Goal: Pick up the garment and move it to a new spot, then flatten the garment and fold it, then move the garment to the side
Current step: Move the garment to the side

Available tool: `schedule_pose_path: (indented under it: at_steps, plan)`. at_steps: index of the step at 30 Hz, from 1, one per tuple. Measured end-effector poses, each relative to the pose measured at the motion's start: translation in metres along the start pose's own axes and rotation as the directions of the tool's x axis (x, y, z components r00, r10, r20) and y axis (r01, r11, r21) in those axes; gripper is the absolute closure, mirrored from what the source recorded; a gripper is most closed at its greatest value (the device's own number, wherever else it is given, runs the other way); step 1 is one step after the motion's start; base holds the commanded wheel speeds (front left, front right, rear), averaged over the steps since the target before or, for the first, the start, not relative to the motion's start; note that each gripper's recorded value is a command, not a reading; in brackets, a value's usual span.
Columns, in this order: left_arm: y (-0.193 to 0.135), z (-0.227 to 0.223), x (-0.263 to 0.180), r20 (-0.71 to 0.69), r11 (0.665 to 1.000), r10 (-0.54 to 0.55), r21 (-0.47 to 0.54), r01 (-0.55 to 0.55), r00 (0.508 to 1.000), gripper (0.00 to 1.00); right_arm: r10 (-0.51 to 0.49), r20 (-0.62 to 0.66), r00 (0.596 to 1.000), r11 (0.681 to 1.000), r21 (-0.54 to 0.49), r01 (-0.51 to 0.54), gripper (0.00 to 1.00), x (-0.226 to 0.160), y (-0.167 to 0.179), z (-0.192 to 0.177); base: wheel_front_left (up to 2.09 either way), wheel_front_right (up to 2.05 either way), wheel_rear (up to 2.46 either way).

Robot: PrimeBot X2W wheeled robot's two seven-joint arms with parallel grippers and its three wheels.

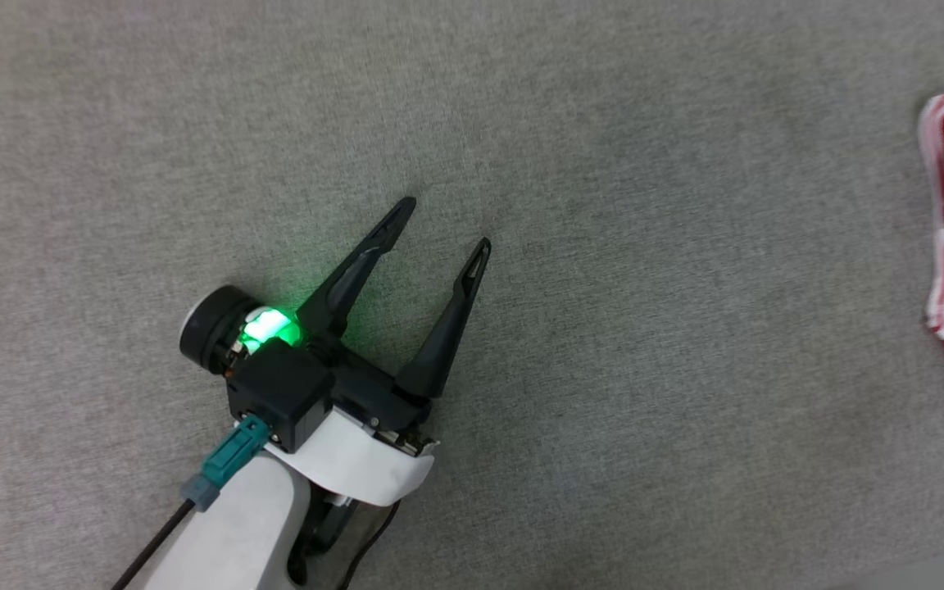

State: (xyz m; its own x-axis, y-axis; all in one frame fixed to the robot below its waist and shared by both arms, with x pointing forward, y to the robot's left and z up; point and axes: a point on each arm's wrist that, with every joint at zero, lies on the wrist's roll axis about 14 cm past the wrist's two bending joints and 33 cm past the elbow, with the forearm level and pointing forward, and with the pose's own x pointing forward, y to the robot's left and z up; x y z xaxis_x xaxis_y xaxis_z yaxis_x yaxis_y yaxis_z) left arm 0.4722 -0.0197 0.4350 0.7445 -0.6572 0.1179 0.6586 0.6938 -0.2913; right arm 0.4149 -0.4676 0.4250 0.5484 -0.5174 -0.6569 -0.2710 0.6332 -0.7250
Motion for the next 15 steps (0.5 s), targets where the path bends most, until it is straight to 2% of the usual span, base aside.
schedule_pose_path:
  at_steps: [4, 10, 11, 12, 15]
  plan:
    - [0.010, -0.008, 0.005, 0.003, 1.000, -0.006, -0.004, 0.006, 1.000, 0.00, -0.040, -0.028, 0.999, 0.999, 0.002, 0.040, 1.00, 0.018, -0.010, -0.011, 0.00, 0.00, 0.00]
    - [0.020, -0.011, 0.004, 0.009, 1.000, 0.012, -0.004, -0.012, 1.000, 0.00, -0.044, -0.046, 0.998, 0.999, 0.011, 0.044, 1.00, 0.036, -0.003, -0.019, 0.00, 0.00, 0.00]
    - [0.021, -0.010, 0.004, 0.010, 1.000, 0.017, -0.001, -0.017, 1.000, 0.00, -0.045, -0.042, 0.998, 0.999, 0.017, 0.045, 0.91, 0.037, -0.002, -0.018, 0.00, 0.00, 0.00]
    - [0.022, -0.009, 0.004, 0.012, 1.000, 0.021, 0.001, -0.021, 1.000, 0.00, -0.048, -0.028, 0.998, 0.999, 0.021, 0.048, 0.03, 0.037, -0.002, -0.015, 0.00, 0.00, 0.00]
    - [0.024, -0.003, 0.003, 0.017, 0.999, 0.033, 0.013, -0.033, 0.999, 0.00, -0.070, -0.008, 0.998, 0.997, 0.043, 0.070, 0.00, 0.034, -0.008, -0.010, 0.00, 0.00, 0.00]
